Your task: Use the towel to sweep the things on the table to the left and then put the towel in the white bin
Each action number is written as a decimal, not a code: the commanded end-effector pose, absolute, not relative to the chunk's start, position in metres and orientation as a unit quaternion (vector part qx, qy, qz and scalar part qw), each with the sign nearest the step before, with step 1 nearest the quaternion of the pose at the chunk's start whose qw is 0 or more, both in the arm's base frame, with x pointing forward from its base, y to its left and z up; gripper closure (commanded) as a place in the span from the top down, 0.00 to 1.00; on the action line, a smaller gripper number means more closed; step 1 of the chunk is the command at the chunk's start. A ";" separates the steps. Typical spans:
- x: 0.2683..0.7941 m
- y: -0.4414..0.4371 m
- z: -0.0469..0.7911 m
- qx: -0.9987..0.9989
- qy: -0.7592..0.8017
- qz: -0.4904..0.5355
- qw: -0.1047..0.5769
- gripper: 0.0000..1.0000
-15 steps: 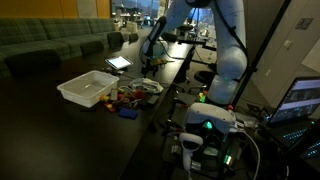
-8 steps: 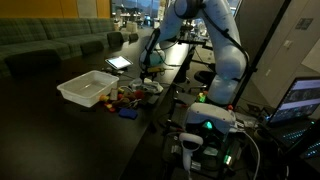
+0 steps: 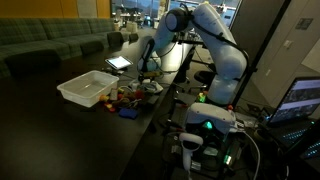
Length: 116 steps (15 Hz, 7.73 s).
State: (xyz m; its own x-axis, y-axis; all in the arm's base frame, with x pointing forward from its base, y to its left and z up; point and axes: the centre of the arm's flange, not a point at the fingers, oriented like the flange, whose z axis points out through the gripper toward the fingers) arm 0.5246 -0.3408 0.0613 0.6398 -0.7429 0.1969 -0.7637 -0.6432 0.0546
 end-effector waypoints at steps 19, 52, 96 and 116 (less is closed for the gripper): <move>0.548 -0.349 0.090 0.909 -0.413 -0.023 0.056 0.11; 0.427 -0.248 0.028 0.914 -0.357 -0.191 0.031 0.11; 0.522 0.304 0.175 0.938 -0.040 -0.170 -0.301 0.10; 0.477 -0.066 0.375 0.907 -0.253 0.091 -0.324 0.10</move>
